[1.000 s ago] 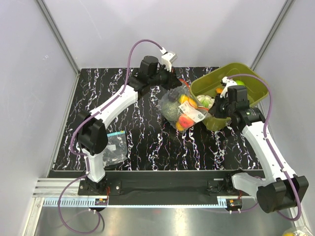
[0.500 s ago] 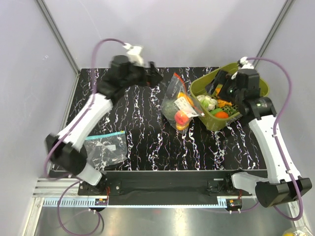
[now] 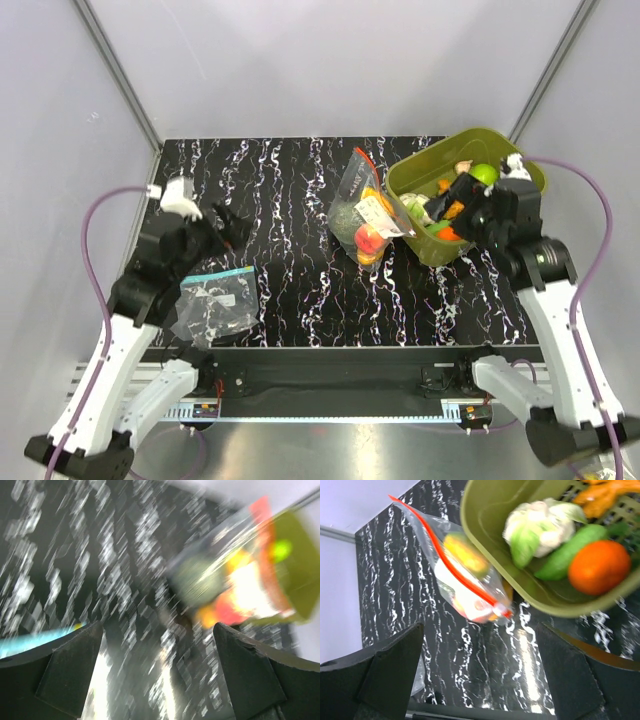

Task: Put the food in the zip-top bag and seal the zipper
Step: Reset both arms

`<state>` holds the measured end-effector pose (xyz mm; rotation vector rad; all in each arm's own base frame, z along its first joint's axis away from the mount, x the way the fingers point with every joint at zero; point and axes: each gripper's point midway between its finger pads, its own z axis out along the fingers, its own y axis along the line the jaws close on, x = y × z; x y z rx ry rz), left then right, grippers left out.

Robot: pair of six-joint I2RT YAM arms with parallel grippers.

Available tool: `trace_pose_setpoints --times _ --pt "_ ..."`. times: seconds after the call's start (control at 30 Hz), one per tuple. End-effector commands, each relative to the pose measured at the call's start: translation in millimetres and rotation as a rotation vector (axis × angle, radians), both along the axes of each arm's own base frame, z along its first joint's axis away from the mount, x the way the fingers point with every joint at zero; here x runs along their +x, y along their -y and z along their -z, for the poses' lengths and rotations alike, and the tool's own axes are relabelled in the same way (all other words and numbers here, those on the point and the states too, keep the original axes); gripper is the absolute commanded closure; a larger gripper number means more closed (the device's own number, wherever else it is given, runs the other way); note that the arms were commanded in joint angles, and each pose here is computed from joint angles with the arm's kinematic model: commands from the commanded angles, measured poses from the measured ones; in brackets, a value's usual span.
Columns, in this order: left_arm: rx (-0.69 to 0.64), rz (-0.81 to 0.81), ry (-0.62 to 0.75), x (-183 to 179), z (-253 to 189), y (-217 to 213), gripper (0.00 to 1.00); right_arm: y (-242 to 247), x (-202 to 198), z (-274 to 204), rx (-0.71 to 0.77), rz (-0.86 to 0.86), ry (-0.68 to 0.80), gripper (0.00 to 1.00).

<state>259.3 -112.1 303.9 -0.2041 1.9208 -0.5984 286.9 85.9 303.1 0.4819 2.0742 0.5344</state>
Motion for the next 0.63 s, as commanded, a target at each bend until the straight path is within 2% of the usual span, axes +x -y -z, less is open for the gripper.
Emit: trace_pose_setpoints --times 0.0,0.13,0.23,0.6 --pt "0.048 -0.120 -0.110 -30 44 -31 0.01 22 -24 -5 -0.027 0.096 0.038 0.00" --pt "0.027 -0.083 -0.083 -54 49 -31 0.01 32 -53 16 -0.031 0.132 -0.016 0.00" --pt "0.008 -0.045 -0.078 -66 57 -28 0.01 31 -60 29 -0.018 0.134 -0.048 0.00" --pt "0.051 -0.072 -0.118 -80 67 -40 0.01 23 -59 39 0.001 0.097 -0.078 0.00"
